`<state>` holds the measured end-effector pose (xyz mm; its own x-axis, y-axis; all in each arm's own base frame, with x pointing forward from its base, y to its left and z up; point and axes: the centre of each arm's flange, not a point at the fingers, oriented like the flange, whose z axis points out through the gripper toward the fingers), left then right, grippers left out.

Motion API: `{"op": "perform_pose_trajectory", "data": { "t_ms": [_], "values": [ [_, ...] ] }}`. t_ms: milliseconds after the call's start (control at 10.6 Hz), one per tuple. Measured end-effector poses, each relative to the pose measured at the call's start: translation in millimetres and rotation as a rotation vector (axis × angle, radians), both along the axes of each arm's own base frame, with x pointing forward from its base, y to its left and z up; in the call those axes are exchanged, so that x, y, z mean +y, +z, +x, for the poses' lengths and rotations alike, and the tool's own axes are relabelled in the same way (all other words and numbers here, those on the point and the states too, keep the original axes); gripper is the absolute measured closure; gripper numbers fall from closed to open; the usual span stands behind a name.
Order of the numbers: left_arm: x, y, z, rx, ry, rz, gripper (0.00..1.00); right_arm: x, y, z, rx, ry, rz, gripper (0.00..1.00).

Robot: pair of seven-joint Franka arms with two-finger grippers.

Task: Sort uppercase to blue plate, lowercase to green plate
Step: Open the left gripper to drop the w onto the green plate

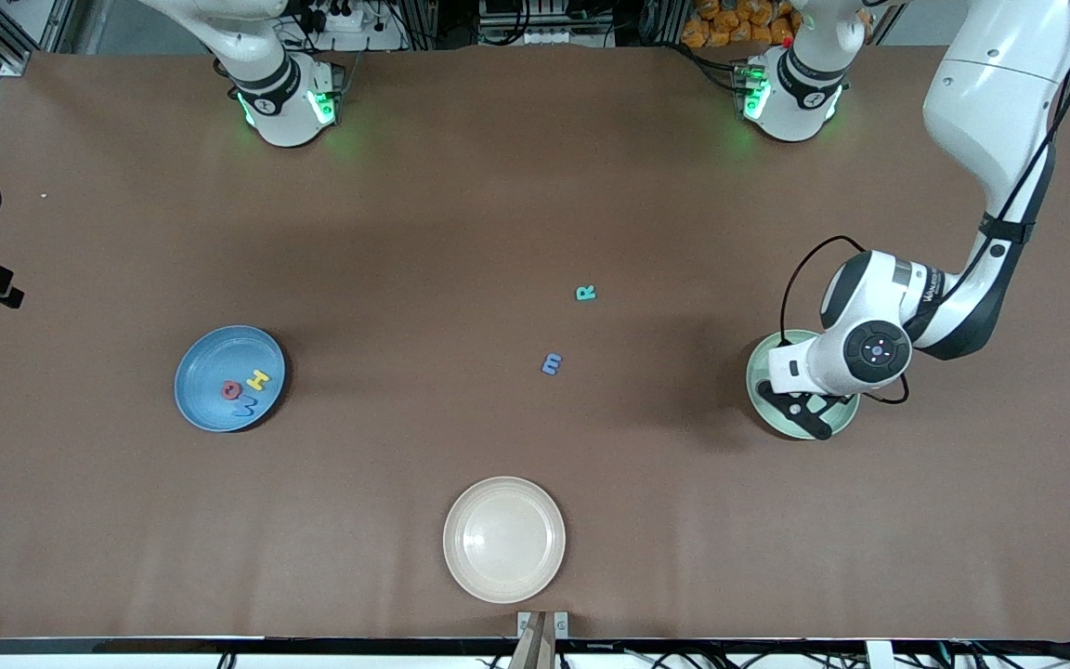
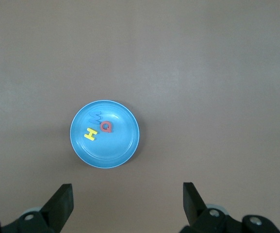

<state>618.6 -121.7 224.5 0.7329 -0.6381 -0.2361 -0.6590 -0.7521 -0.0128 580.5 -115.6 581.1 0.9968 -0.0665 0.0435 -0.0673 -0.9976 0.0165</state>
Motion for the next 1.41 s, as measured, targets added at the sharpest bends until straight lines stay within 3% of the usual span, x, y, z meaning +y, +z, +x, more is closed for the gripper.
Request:
{"op": "perform_pose_trajectory", "data": {
  "t_ms": [94, 188, 658, 1128, 1410],
  "values": [
    [-0.1, 0.1, 0.2, -0.001, 0.0, -0.001, 0.43, 0.0, 0.0, 0.0, 0.0, 0.0, 0.0, 0.0],
    [-0.1, 0.2, 0.3, -0.003, 0.0, -0.001, 0.42, -0.1, 0.0, 0.0, 0.0, 0.0, 0.0, 0.0],
    [16.4, 21.6, 14.7, -0.052, 0.032, -0.004, 0.01, -3.8, 0.0, -0.8, 0.0, -0.006, 0.0, 0.0],
    [4.6, 100.9, 28.2, -0.074, 0.135, -0.03, 0.04, -13.3, -1.8, -3.1, 0.007, -0.023, 0.001, 0.0],
    [-36.3, 112.7, 21.0, -0.101, 0.267, -0.041, 0.05, 36.8, -12.0, 8.3, 0.027, 0.059, 0.016, 0.0]
  ]
}}
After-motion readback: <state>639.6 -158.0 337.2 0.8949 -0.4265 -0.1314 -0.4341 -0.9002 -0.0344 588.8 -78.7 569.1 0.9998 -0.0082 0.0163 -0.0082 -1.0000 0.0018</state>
